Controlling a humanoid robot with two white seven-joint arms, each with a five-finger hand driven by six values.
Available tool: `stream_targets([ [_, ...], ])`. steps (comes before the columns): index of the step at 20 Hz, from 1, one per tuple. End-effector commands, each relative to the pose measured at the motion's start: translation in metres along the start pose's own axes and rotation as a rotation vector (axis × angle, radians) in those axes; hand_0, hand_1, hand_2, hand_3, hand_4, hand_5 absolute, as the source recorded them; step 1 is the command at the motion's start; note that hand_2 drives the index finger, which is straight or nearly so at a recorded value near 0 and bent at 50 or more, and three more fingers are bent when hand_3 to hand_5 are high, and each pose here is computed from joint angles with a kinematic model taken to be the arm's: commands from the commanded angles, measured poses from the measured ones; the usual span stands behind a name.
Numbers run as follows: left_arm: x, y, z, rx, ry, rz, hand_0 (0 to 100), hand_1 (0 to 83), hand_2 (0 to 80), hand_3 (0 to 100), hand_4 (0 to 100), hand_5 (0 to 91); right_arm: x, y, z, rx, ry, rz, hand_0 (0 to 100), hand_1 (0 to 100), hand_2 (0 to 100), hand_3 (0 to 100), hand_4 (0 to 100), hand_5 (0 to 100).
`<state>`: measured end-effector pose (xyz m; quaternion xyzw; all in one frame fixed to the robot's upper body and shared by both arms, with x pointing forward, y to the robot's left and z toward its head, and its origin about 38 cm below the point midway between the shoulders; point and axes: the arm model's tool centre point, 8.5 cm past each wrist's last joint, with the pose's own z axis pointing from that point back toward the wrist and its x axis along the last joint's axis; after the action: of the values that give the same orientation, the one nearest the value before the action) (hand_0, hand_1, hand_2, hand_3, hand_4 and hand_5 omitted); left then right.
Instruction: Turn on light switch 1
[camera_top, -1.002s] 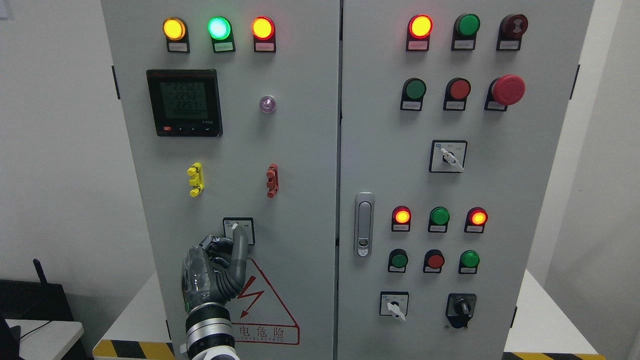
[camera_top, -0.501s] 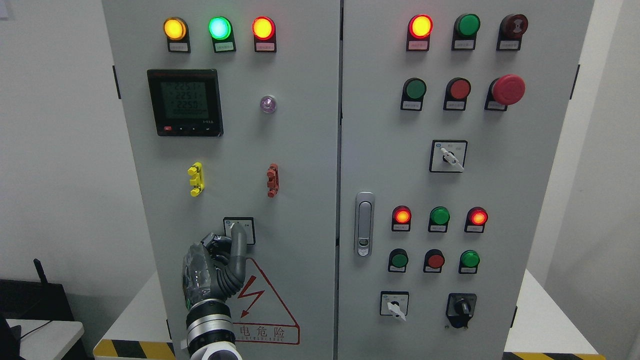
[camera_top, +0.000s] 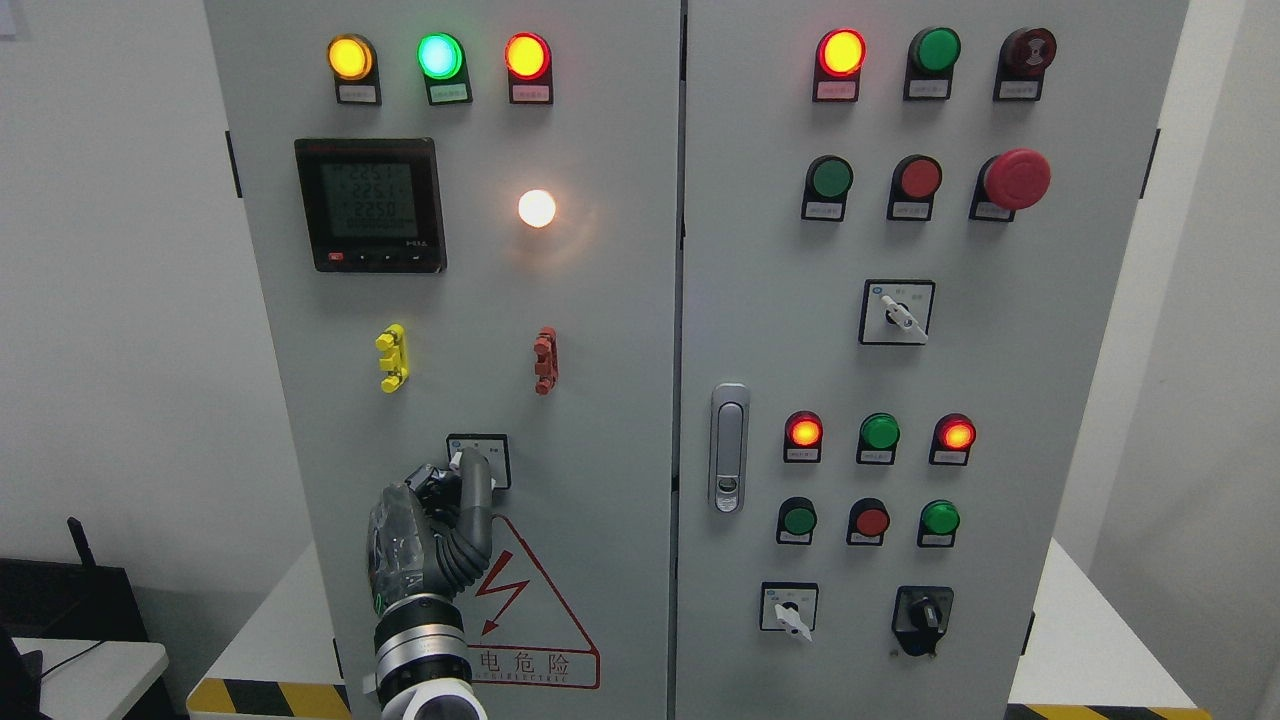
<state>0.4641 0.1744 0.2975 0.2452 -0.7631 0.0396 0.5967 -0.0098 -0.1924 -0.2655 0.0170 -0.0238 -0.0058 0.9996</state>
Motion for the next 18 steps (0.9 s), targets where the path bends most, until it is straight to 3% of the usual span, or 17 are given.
stream_targets([
  [1, 0.0012, 0.0, -0.0007, -0.001, -0.004, 0.002, 59, 12.8, 29.4, 59, 79, 81.0, 0.0002, 0.0009, 0.0, 0.002, 0.0, -0.006, 12, 39, 0, 0, 0, 0],
  [5, 0.0018, -0.0001, -0.0006, -0.005, -0.006, 0.004, 43, 10.9, 29.3, 59, 79, 80.6, 0.0002, 0.0009, 0.0, 0.002, 0.0, -0.006, 12, 39, 0, 0, 0, 0],
  [7, 0.0024, -0.0007, -0.0003, -0.01, -0.007, 0.006, 29, 16.2, 29.2, 59, 79, 80.2, -0.0004, 0.0008, 0.0, 0.002, 0.001, -0.006, 12, 39, 0, 0, 0, 0],
  [10, 0.0022, -0.0007, 0.0001, -0.012, -0.007, 0.006, 21, 18.9, 28.9, 59, 78, 79.3, 0.0002, 0.0009, 0.0, 0.002, 0.0, -0.006, 12, 39, 0, 0, 0, 0],
  [18, -0.0009, 0.0025, 0.0014, -0.004, -0.003, 0.006, 15, 21.0, 28.8, 58, 78, 78.6, 0.0002, 0.0009, 0.0, 0.002, 0.0, -0.006, 12, 39, 0, 0, 0, 0],
])
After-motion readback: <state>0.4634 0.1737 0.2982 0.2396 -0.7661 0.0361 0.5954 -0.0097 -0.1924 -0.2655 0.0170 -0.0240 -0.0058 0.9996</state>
